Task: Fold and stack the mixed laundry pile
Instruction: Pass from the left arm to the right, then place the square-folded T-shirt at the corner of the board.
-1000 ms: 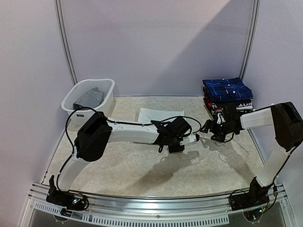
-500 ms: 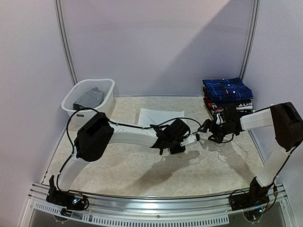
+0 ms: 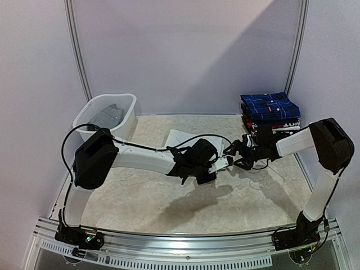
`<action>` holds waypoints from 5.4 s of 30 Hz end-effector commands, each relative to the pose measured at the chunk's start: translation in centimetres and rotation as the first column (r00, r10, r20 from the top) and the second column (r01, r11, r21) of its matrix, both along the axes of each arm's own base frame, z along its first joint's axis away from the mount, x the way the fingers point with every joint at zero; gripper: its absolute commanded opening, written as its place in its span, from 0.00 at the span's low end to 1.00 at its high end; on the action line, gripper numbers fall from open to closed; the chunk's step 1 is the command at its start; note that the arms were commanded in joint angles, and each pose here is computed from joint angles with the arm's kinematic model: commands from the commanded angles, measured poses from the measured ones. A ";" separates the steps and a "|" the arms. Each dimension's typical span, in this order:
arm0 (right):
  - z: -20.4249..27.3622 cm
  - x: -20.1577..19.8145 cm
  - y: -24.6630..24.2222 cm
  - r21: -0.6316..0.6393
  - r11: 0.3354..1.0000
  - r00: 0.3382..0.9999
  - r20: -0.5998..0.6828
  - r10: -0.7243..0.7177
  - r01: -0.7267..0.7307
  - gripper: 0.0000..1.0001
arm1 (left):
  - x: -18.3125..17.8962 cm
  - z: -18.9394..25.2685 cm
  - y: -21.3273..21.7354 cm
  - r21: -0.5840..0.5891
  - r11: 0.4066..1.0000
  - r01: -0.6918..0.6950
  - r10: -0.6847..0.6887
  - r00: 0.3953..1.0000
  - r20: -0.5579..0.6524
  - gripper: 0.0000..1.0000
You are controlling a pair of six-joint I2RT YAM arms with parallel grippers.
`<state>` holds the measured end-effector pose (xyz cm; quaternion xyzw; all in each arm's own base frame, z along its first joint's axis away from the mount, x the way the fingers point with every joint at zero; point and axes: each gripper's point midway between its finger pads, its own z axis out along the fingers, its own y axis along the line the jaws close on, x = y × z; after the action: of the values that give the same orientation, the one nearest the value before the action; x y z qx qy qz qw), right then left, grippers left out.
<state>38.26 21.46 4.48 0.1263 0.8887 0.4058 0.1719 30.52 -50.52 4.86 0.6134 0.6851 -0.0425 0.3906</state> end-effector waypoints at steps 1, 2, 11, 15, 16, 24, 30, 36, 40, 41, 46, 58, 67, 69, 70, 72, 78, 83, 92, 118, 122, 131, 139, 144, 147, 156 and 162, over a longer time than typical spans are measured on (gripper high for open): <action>-1.0 -0.1 1.6 0.016 1.000 0.999 -0.037 0.010 -0.010 0.93 | -0.7 2.3 -0.5 -0.079 0.997 0.013 -0.014 1.000 -0.016 0.00; -1.1 0.0 1.7 0.020 1.000 0.999 -0.039 0.006 -0.005 0.92 | -0.7 2.6 -0.5 -0.087 0.996 0.015 -0.016 1.000 -0.015 0.00; -2.8 0.4 3.9 0.053 0.998 0.997 -0.077 0.030 -0.026 0.83 | -1.6 4.1 -0.1 -0.127 0.991 0.032 -0.034 0.999 -0.021 0.00; -2.9 0.6 4.5 0.056 0.998 0.996 -0.079 0.036 -0.031 0.75 | -1.7 4.7 -0.1 -0.145 0.989 0.032 -0.036 0.999 -0.020 0.00; -3.0 0.6 4.6 0.058 0.998 0.996 -0.080 0.038 -0.034 0.73 | -1.9 4.9 -0.2 -0.151 0.988 0.035 -0.039 0.999 -0.022 0.00; -3.1 0.5 5.2 0.062 0.997 0.995 -0.086 0.044 -0.039 0.71 | -1.7 5.5 -0.2 -0.166 0.986 0.025 -0.028 0.999 -0.017 0.00; -3.3 0.8 5.3 0.070 0.997 0.996 -0.084 0.037 -0.031 0.69 | -1.9 6.5 -0.5 -0.199 0.979 0.036 -0.040 0.999 -0.017 0.00; -3.2 1.1 5.6 0.090 0.996 0.996 -0.085 0.035 -0.028 0.63 | -1.8 6.4 -0.9 -0.213 0.977 0.026 -0.033 0.999 -0.030 0.00; -3.1 1.3 5.7 0.091 0.995 0.996 -0.080 0.033 -0.026 0.57 | -2.1 6.1 -1.1 -0.219 0.975 0.024 -0.035 0.998 -0.049 0.00; -3.1 1.3 5.7 0.092 0.995 0.996 -0.079 0.033 -0.025 0.55 | -2.1 6.0 -1.1 -0.218 0.976 0.025 -0.036 0.998 -0.051 0.00; -3.2 1.6 5.9 0.103 0.994 0.997 -0.075 0.031 -0.023 0.48 | -2.0 6.8 -1.6 -0.260 0.965 0.025 -0.037 0.998 -0.044 0.00; -2.7 2.4 6.0 0.081 0.996 0.997 -0.061 0.039 -0.034 0.29 | -3.4 6.5 -2.4 -0.279 0.959 0.049 -0.074 0.994 -0.080 0.00; -2.7 3.0 5.0 0.034 0.998 0.997 -0.054 0.047 -0.045 0.00 | -5.3 5.8 -2.1 -0.294 0.954 0.056 -0.105 0.982 -0.156 0.73; -2.5 3.1 4.9 0.026 0.998 0.997 -0.055 0.062 -0.060 0.00 | -6.4 5.9 -1.5 -0.307 0.950 0.063 -0.131 0.969 -0.209 0.87; -2.6 2.9 4.6 0.005 0.997 0.995 -0.065 0.074 -0.074 0.00 | -6.8 6.2 -1.2 -0.317 0.947 0.055 -0.131 0.966 -0.223 0.92; -2.3 3.0 4.2 -0.045 0.995 0.995 -0.057 0.087 -0.090 0.00 | -7.2 7.3 0.0 -0.344 0.939 0.023 -0.115 0.961 -0.250 0.96; -0.5 3.2 2.1 -0.247 0.958 0.990 -0.024 0.141 -0.143 0.00 | -6.9 9.7 5.0 -0.393 0.912 -0.115 -0.006 0.956 -0.294 0.96; 0.1 3.5 0.8 -0.354 0.922 0.985 0.008 0.172 -0.158 0.00 | -6.0 8.4 9.4 -0.362 0.895 -0.260 0.154 0.943 -0.296 0.97; 1.7 4.8 -0.5 -0.495 0.846 0.973 0.010 0.232 -0.197 0.00 | -6.2 7.4 15.0 -0.350 0.858 -0.377 0.281 0.914 -0.293 0.98; 11.7 11.0 -5.9 -0.861 0.507 0.927 0.165 0.336 -0.030 0.00 | -4.6 7.9 19.0 -0.392 0.805 -0.446 0.389 0.895 -0.221 0.99; 14.0 11.7 -5.8 -0.856 0.517 0.920 0.215 0.326 0.017 0.00 | -4.5 7.7 18.9 -0.387 0.807 -0.446 0.390 0.895 -0.218 0.99; 19.6 12.5 -4.9 -0.853 0.511 0.889 0.313 0.335 0.107 0.00 | -4.5 7.5 18.7 -0.386 0.810 -0.442 0.385 0.897 -0.219 0.99; 23.8 12.4 -5.0 -0.849 0.497 0.872 0.371 0.321 0.179 0.00 | -4.6 7.3 18.7 -0.385 0.811 -0.441 0.380 0.896 -0.228 0.99; 26.2 12.1 -5.0 -0.865 0.460 0.855 0.384 0.349 0.201 0.00 | -4.8 7.3 18.5 -0.387 0.812 -0.436 0.368 0.899 -0.238 0.99; 27.6 12.0 -5.3 -0.867 0.445 0.847 0.400 0.351 0.225 0.00 | -4.9 7.3 18.5 -0.389 0.812 -0.434 0.363 0.899 -0.245 0.98; 32.1 11.9 -6.6 -0.861 0.393 0.812 0.466 0.351 0.324 0.00 | -5.1 7.2 18.1 -0.396 0.814 -0.425 0.345 0.902 -0.259 0.98; 34.7 12.0 -8.0 -0.850 0.339 0.795 0.509 0.331 0.403 0.00 | -5.2 7.0 17.9 -0.390 0.817 -0.424 0.340 0.902 -0.268 0.99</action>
<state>50.33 14.83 35.43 -0.1340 0.8696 -0.1335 0.4560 25.05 -32.62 12.27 0.3587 0.7963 -0.1671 0.4575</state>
